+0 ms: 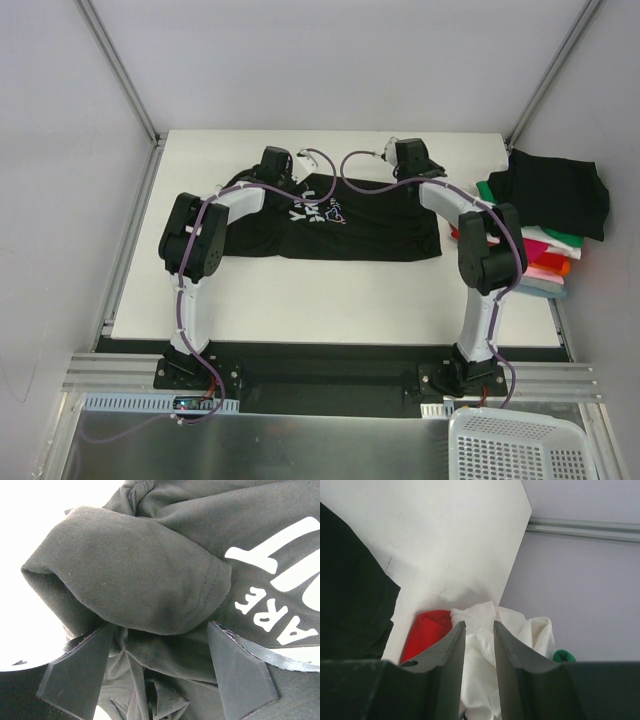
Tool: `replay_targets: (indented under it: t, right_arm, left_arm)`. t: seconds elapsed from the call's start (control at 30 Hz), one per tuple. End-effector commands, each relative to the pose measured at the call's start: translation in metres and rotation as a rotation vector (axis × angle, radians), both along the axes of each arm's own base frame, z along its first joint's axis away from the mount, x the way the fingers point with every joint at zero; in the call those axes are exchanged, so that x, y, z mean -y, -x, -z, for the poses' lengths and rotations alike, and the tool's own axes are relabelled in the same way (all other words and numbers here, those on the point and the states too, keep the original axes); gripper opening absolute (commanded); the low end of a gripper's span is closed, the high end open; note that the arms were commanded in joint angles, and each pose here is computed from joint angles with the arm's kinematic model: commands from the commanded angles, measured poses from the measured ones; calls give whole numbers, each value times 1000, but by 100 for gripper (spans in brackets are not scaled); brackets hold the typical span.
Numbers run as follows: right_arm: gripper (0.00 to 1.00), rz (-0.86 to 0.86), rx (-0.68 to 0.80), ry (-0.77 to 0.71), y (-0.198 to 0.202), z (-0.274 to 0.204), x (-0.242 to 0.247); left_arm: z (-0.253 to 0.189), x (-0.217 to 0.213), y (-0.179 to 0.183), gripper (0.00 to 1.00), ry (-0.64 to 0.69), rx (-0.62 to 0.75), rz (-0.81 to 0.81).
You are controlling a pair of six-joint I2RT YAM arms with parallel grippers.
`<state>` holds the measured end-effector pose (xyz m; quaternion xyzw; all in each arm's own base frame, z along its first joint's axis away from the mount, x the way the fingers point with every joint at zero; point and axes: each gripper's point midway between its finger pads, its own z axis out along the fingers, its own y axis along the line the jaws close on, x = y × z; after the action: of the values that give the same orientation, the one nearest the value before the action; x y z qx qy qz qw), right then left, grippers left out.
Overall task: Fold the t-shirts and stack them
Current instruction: Fold the tshirt
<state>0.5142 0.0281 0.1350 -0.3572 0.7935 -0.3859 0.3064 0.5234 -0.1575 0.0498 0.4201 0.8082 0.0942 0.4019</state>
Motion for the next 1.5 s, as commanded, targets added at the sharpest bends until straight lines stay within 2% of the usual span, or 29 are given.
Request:
replay_targets:
  t: [0.0,0.2,0.73,0.87,1.07,1.1,1.17,1.23,1.27,1.3,1.4,1.43,1.47]
  right_arm:
    - [30,-41,83,7,-13,-11,-14]
    - [25,-35,86,31,-16,-12,-17]
    - [25,65,84,96,-23,-11,29]
    - [24,77,90,72,-19,-12,32]
    - [24,70,146,14,-14,-40,20]
    - [24,49,93,-6,-7,-38,15]
    - [29,41,88,-123,6,-46,-5]
    - [35,0,-13,-205,24,-41,-29]
    - [55,10,-25,-250,31,-41,-36]
    - [60,3,-67,-269,39,-35,-42]
    - [63,-27,-145,-291,53,-19,-60]
    - [62,-36,-170,-287,56,-14,-64]
    - [57,-37,-197,-284,58,-7,-67]
  left_arm:
    - [-17,2,-4,76,30,37,-6]
    - [-18,2,-4,76,29,39,-5]
    - [-19,1,-2,76,29,39,-3]
    - [-19,3,-5,76,34,40,-3]
    - [-17,4,-7,76,30,40,-4]
    - [-17,2,-7,76,26,40,-7]
    - [-15,3,-6,76,25,37,-5]
    - [-15,3,-5,76,26,36,-4]
    - [-15,3,-5,76,28,36,-4]
    - [-15,3,-5,76,28,34,-5]
    - [-14,3,-4,76,28,33,-5]
    - [-14,3,-4,76,25,32,-3]
    - [-14,3,-3,76,26,31,-2]
